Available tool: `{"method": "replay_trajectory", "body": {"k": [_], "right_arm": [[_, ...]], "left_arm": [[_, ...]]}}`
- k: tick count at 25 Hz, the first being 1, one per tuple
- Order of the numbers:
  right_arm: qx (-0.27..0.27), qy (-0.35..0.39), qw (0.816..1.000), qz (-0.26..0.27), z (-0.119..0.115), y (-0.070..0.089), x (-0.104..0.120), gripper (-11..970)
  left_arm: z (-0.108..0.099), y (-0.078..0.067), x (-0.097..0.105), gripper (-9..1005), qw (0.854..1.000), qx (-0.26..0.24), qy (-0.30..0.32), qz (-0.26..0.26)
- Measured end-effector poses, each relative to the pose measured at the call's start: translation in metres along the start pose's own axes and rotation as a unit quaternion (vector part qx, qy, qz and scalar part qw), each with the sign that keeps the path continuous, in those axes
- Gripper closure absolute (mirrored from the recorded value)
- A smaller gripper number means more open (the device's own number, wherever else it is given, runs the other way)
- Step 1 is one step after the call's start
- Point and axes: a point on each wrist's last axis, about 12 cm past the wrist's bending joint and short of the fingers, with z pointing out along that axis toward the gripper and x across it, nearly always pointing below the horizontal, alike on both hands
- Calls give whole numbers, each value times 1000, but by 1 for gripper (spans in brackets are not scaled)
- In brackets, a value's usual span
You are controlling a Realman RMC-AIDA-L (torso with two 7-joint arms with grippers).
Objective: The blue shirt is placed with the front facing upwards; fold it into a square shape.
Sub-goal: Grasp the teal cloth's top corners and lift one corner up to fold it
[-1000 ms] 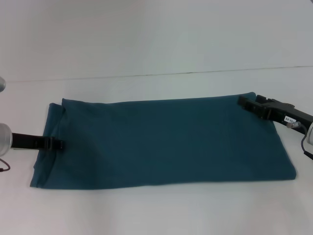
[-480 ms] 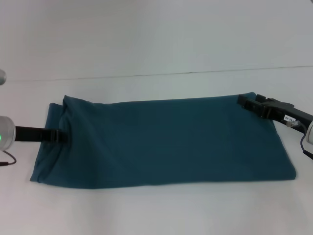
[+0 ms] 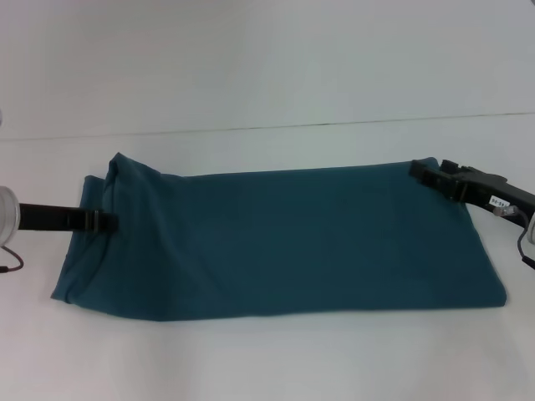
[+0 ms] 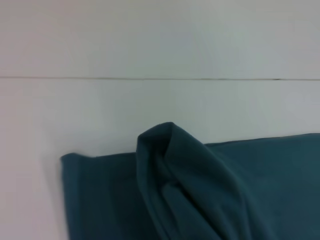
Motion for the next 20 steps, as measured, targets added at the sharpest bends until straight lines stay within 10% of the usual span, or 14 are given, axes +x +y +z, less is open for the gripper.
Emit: {"method": "replay_trajectory", "body": {"k": [20], "right_arm": [[4,3,1000,1,-1,-1,3,225]], "left_arm": [[6,-38,-2,936,997,71,-5,9]]}}
